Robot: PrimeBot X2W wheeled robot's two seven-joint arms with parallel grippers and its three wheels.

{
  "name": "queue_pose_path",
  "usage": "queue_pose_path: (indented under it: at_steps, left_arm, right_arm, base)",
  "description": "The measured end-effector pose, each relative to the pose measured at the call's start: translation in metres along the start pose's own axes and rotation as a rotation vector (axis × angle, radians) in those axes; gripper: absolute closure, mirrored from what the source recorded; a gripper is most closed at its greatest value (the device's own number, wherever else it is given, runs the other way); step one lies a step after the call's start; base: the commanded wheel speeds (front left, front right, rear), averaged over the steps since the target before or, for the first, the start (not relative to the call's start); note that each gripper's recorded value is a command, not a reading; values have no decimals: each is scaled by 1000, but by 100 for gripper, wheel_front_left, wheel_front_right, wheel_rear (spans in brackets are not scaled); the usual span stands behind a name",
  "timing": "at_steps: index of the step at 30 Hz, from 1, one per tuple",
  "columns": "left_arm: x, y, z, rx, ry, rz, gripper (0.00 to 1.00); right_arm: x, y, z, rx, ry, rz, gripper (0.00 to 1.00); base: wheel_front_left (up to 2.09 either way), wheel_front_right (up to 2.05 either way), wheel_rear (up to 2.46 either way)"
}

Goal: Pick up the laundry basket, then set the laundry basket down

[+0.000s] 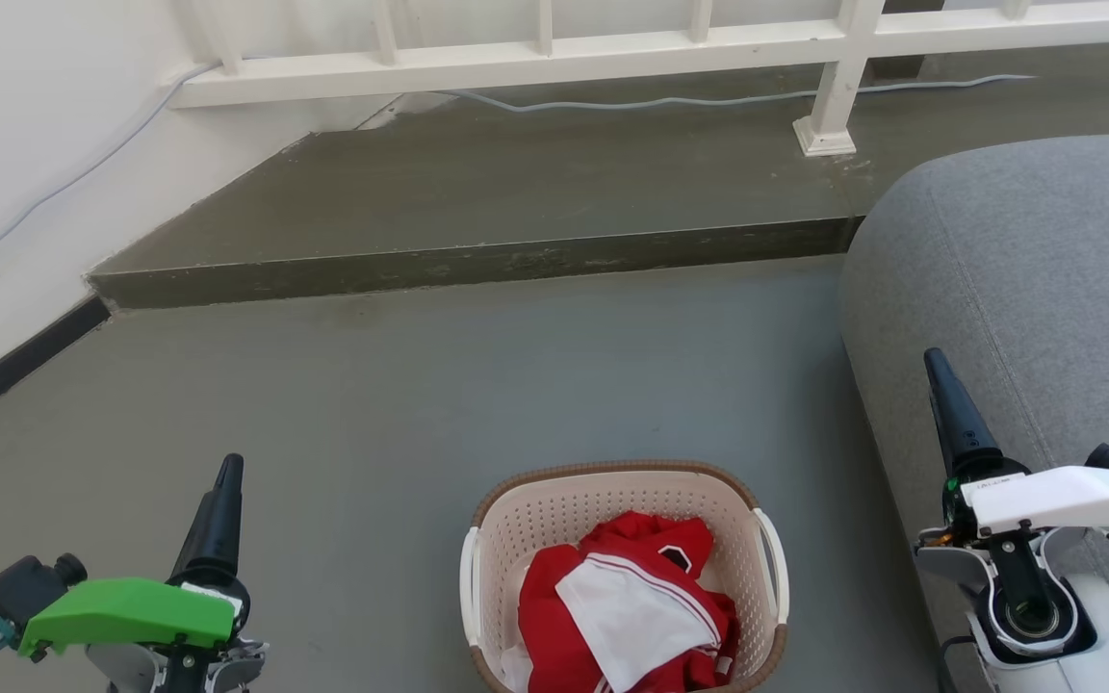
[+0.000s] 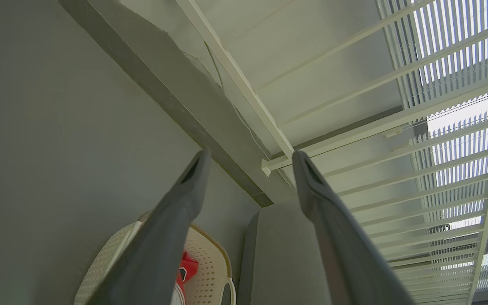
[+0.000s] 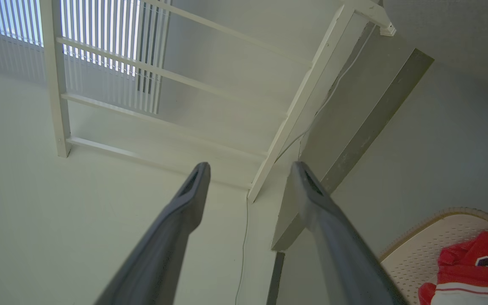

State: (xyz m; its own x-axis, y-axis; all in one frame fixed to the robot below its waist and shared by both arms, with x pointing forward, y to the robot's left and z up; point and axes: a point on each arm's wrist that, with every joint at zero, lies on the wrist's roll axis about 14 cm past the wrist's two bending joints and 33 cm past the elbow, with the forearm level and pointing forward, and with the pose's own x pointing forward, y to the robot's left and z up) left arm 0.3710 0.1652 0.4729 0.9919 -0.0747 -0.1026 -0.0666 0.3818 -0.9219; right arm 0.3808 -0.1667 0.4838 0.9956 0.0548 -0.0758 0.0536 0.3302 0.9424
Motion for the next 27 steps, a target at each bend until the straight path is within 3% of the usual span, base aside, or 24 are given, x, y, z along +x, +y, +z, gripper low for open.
queue_pose_path:
  at_steps: [11, 27]
  left_arm:
    - [5, -12, 3, 280, 0, -51, 0]
    - [11, -29, -3, 514, -19, -111, 0]
  right_arm:
    - [2, 3, -2, -215, 0, 7, 0]
    - [7, 12, -12, -482, -4, 26, 0]
  base:
    - [0, 0, 0]
    - [0, 0, 0]
